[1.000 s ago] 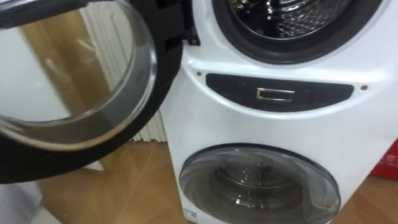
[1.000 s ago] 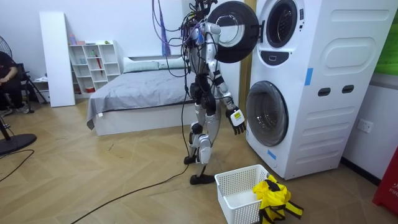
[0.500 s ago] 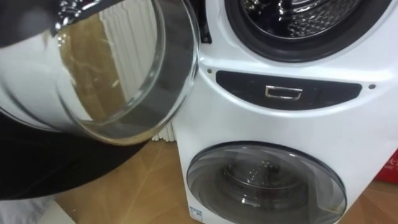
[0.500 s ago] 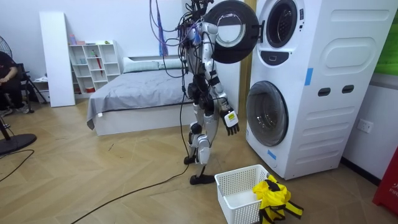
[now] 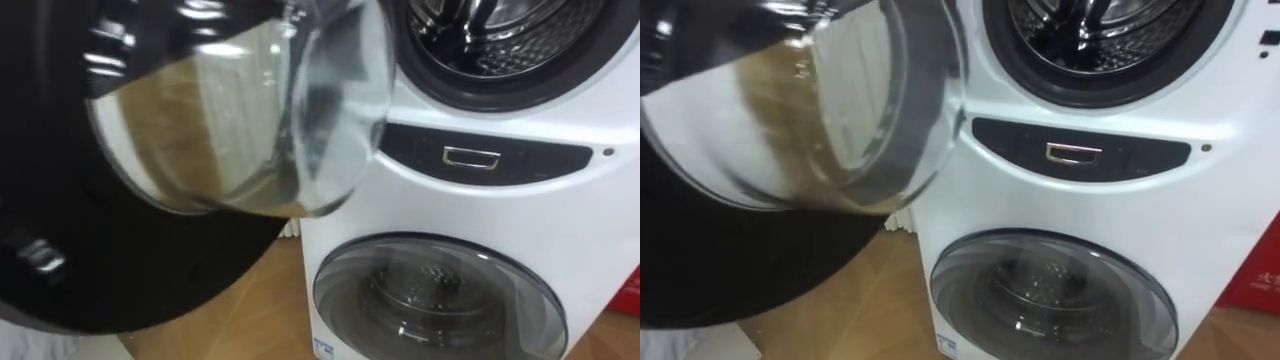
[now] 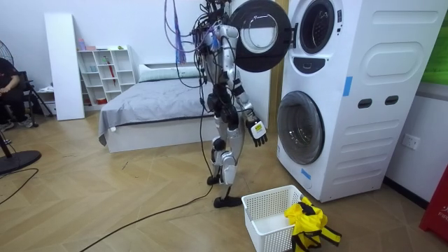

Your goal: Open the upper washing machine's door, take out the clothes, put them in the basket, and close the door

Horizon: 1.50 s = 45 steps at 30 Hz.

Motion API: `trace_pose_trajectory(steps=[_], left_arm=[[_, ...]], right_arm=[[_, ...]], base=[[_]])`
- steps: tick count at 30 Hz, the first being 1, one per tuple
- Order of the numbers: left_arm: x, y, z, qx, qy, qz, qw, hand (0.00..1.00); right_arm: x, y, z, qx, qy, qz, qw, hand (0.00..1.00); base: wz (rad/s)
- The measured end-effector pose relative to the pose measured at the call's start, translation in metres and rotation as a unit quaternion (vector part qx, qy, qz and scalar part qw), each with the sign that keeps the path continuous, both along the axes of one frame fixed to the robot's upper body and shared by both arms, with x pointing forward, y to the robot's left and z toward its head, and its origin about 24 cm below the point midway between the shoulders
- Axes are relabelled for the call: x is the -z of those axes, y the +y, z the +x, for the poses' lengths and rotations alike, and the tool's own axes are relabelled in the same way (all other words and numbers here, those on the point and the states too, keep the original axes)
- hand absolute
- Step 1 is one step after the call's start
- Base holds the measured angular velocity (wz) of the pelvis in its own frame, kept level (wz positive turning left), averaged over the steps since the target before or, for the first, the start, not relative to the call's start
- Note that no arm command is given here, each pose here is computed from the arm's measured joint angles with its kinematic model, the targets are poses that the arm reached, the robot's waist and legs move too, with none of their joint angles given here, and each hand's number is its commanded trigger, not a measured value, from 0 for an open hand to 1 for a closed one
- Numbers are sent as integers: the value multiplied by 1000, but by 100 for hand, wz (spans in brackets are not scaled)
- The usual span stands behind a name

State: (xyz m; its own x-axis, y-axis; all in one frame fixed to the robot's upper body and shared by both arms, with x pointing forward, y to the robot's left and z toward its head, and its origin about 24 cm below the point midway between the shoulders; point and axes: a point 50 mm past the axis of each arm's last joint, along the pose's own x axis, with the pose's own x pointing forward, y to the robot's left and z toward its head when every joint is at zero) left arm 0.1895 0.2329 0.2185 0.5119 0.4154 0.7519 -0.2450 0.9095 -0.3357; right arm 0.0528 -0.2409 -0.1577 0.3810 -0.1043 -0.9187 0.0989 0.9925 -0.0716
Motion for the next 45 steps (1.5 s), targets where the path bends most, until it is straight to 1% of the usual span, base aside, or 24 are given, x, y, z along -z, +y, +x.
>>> trace_pose_trajectory(steps=[2,3,4,5,7,9,10,11,13,17,20,22,23,25,26,28,32,34,35,37,40,42,44,45], left_arm=[[9,-10,1,38,7,0,999,0],[18,-18,2,64,25,8,998,0],[36,-29,8,104,73,24,992,0],[47,-35,12,125,104,26,986,0],[89,-60,24,203,218,33,954,0],[103,-76,25,251,257,45,932,0],[107,-85,24,280,266,59,921,0],[108,-89,23,294,267,68,915,0],[107,-106,22,348,258,100,896,0],[107,-120,19,383,249,113,883,0],[112,-135,16,422,252,134,861,0],[119,-151,10,469,257,158,830,0],[120,-156,8,481,257,165,822,0],[124,-171,3,516,254,201,793,0],[125,-175,3,525,253,207,786,0],[127,-187,1,552,250,228,762,0],[135,-201,-1,585,254,258,725,0],[144,-207,-1,591,270,288,703,0],[146,-207,-1,590,274,295,699,0],[153,-211,-3,587,287,328,682,0],[162,-220,0,586,302,358,661,0],[168,-222,1,581,317,365,655,0],[179,-221,2,572,339,371,648,0],[191,-219,3,562,364,375,641,0]], right_arm=[[1,1,4,-1,-2,0,1000,0],[1,2,7,0,-5,1,1000,0],[1,4,9,-1,-6,5,1000,0],[2,6,11,-2,-6,6,1000,0],[3,14,20,-17,-12,11,1000,0],[2,20,27,-30,-23,15,999,0],[2,21,29,-35,-25,16,999,0],[2,21,28,-35,-24,15,999,0],[2,21,31,-48,-26,9,998,0],[3,24,33,-70,-23,10,997,0],[3,26,39,-81,-29,14,996,0],[2,30,46,-97,-38,15,994,0],[1,30,47,-100,-40,16,994,0],[1,33,50,-115,-45,19,992,0],[1,33,50,-118,-44,19,992,0],[1,33,50,-112,-45,21,992,0],[0,32,51,-102,-49,24,993,0],[0,32,52,-101,-50,26,993,0],[0,32,52,-100,-50,26,993,0],[0,31,52,-102,-47,29,993,0],[-1,32,54,-102,-45,30,993,0],[-1,33,55,-102,-48,30,993,0],[-1,33,54,-100,-45,31,994,0],[-1,33,54,-97,-42,30,994,0]], base=[[2],[0],[0],[-5],[0],[-7],[-13],[-28],[-30],[-7],[-15],[-25],[-24],[-25],[-30],[-23],[-19],[-12],[-20],[-20],[-5],[-10],[-11],[-5]])
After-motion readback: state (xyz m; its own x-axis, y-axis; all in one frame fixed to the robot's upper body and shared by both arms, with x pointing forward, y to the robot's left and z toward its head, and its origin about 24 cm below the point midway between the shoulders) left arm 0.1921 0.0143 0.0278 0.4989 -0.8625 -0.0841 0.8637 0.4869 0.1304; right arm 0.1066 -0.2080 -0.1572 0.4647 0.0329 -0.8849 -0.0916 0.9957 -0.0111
